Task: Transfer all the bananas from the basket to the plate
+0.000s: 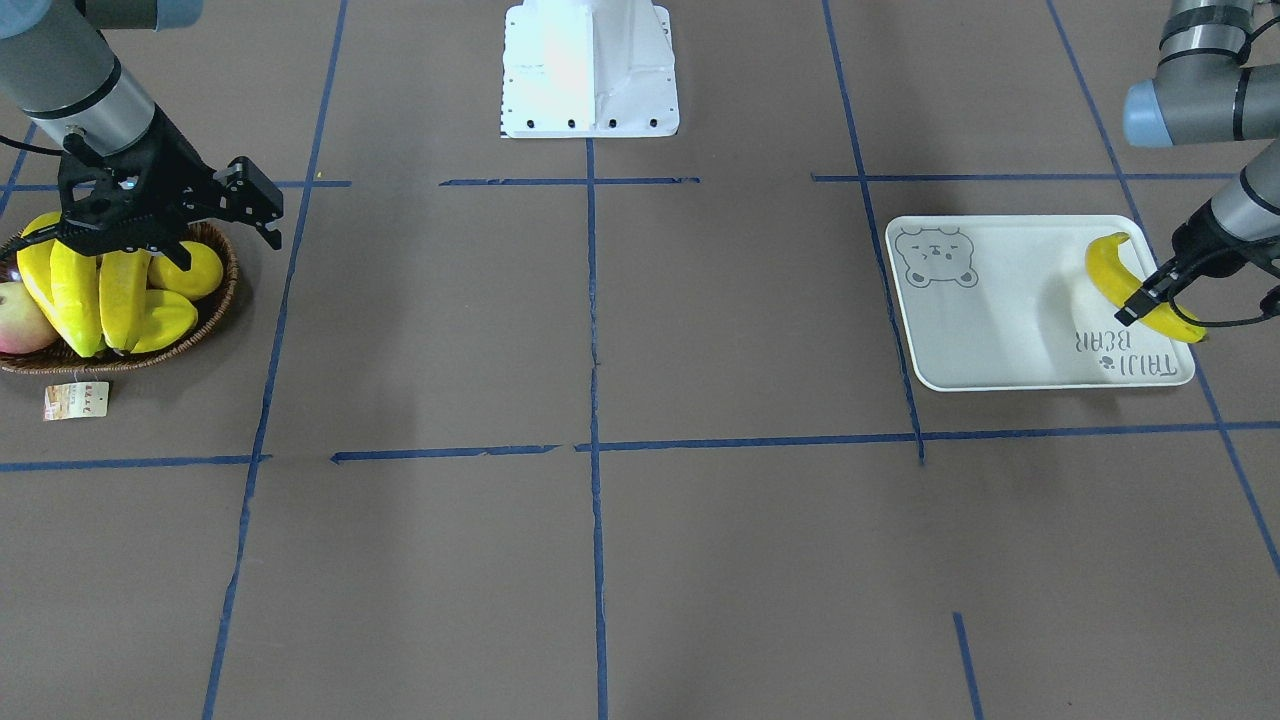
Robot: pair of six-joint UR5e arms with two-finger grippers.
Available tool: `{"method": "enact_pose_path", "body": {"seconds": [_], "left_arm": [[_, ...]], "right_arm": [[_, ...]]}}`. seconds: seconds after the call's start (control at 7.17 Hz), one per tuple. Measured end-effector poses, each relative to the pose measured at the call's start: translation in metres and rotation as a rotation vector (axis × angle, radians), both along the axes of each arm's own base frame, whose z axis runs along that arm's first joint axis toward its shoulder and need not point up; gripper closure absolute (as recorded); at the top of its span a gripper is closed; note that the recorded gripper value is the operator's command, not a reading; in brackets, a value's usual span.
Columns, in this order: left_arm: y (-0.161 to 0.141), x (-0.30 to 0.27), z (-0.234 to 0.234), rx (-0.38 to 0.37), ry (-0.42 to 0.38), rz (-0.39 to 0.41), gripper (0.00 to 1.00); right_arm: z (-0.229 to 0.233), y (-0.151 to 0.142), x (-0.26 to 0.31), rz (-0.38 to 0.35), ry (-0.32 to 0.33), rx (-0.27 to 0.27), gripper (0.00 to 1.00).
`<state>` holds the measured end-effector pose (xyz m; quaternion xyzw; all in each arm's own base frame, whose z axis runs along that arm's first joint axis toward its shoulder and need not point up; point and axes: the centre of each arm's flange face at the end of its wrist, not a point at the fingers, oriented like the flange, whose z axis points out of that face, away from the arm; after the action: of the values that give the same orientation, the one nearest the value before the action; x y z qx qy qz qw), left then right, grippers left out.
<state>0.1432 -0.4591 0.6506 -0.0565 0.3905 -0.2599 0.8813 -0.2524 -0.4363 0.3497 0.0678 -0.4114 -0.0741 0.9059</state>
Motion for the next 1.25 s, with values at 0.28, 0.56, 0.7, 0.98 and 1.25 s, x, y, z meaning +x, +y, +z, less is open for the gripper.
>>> {"method": "enact_pose_path", "body": {"seconds": [0.28, 0.56, 0.7, 0.98, 1.25], "left_arm": [[-0.003, -0.014, 0.014, 0.087, -0.066, 0.041, 0.00], [-0.010, -0.033, 0.008, 0.155, -0.075, 0.067, 0.00], [-0.014, -0.040, -0.006, 0.181, -0.041, 0.075, 0.00], [-0.021, -0.042, -0.030, 0.216, 0.006, 0.085, 0.00], [-0.020, -0.042, -0.041, 0.230, 0.034, 0.094, 0.00]], "right_arm": [[0.014, 0.002, 0.008, -0.010, 0.016, 0.003, 0.00], [0.025, 0.006, 0.018, -0.006, 0.029, 0.000, 0.00], [0.035, 0.015, 0.029, -0.008, 0.043, -0.001, 0.00], [0.075, 0.037, 0.067, -0.049, 0.088, 0.035, 0.01], [0.108, 0.051, 0.084, 0.012, 0.083, 0.038, 0.07]]}}
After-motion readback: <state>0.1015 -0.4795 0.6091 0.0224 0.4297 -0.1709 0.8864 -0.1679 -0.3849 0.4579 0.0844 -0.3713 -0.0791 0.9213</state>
